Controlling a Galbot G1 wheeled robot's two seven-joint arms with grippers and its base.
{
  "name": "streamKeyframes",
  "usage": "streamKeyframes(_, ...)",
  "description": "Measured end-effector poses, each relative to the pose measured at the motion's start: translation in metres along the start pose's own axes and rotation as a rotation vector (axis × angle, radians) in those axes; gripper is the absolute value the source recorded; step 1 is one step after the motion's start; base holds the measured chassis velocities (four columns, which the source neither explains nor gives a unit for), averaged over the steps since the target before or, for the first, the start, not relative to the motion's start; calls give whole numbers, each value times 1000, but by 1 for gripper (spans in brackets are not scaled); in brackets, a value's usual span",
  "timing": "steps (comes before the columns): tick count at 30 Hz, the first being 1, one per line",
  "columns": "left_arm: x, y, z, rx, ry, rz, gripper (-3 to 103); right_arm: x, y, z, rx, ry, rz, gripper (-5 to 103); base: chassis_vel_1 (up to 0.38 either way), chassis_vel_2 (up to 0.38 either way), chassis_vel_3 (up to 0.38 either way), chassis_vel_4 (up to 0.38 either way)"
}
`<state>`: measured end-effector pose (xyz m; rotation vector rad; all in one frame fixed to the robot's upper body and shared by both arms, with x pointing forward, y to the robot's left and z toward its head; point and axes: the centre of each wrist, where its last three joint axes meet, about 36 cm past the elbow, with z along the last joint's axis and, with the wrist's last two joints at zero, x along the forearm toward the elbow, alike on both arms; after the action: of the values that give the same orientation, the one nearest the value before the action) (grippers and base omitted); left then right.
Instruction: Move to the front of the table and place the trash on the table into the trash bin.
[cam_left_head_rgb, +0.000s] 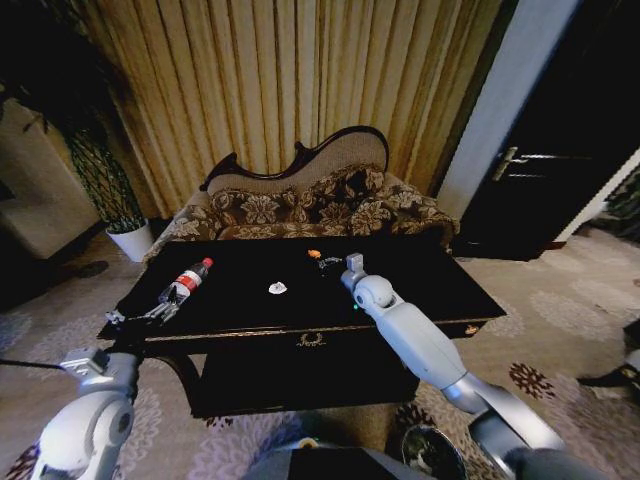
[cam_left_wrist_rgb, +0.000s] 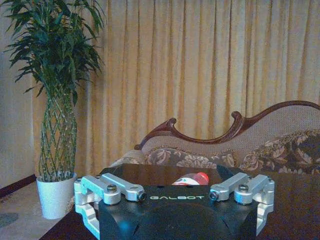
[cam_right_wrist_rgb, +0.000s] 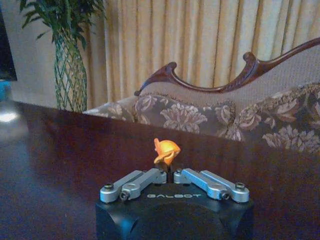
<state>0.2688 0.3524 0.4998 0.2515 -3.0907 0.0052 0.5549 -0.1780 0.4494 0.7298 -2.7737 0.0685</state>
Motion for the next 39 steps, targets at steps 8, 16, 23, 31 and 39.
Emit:
streamKeyframes(8, -1, 0, 1, -1, 3, 1, 100, 19, -3, -26, 12, -80, 2, 2, 0, 0, 0, 0)
streamKeyframes(16, -5, 1, 2, 4, -2, 0, 100, 71, -34, -35, -16, -161, 92, 2, 0, 0, 0, 0)
streamKeyframes(23, -11, 1, 3, 15, -7, 3, 100, 115, -57, -13, 27, -229, 257, 2, 0, 0, 0, 0)
streamKeyframes(31, -11, -2, 1, 22, -14, 12, 100, 145, -70, 6, 32, -235, 362, 2, 0, 0, 0, 0)
streamKeyframes(39, -10, -2, -2, 28, -22, 18, 100, 182, -65, 23, -23, -248, 384, 2, 0, 0, 0, 0)
